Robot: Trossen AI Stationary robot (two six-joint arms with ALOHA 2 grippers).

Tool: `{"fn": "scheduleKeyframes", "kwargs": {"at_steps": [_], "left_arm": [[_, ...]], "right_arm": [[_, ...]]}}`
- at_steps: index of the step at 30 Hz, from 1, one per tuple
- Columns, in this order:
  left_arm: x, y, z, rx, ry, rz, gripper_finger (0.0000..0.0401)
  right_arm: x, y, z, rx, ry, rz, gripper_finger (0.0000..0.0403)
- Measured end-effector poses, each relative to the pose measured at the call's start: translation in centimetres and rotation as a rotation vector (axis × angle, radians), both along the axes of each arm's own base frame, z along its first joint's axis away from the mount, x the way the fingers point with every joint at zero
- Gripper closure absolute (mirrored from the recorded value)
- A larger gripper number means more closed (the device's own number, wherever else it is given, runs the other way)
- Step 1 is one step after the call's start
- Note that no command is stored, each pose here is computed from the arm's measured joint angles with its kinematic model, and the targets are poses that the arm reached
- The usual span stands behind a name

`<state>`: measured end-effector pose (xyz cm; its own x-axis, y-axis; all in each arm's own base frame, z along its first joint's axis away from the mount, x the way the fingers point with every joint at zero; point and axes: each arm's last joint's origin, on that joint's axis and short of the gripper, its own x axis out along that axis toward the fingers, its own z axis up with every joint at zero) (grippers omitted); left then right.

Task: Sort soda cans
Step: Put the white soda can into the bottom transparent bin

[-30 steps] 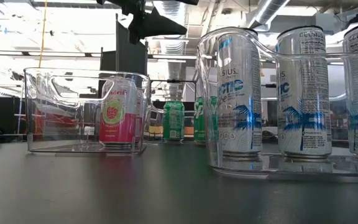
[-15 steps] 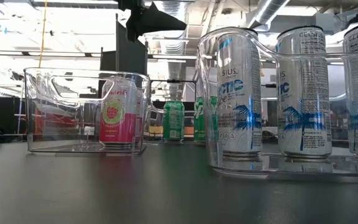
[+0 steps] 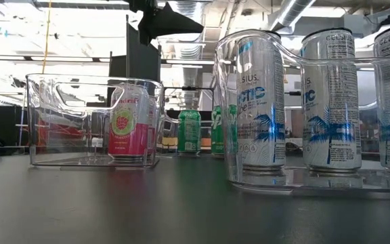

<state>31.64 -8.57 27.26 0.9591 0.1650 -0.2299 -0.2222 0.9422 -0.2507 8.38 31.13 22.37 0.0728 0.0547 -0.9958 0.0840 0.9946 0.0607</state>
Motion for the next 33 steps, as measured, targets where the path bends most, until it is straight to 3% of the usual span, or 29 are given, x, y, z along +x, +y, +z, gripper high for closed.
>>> {"fn": "scheduleKeyframes", "kwargs": {"at_steps": [3, 9, 15, 21, 33], "left_arm": [[0.0, 0.0, 0.0, 0.014, 0.002, -0.005, 0.0111], [-0.1, -0.2, 0.0, 0.025, 0.003, -0.013, 0.0111], [-0.2, -0.7, 0.0, 0.05, 0.007, -0.036, 0.0111], [-0.3, -1.1, 0.2, 0.063, -0.009, -0.053, 0.0111], [-0.3, -1.4, 0.4, 0.066, -0.031, -0.062, 0.0111]], "right_arm": [[0.2, -0.1, -0.3, 0.01, -0.001, -0.007, 0.0048], [0.8, -0.1, 0.0, 0.028, 0.003, -0.019, 0.0154], [2.0, -0.3, 1.1, -0.024, -0.002, -0.027, 0.0153], [3.4, -0.9, 4.2, -0.048, -0.013, -0.02, 0.0153], [7.5, -3.7, 14.0, 0.037, -0.084, 0.093, 0.0153]]}}
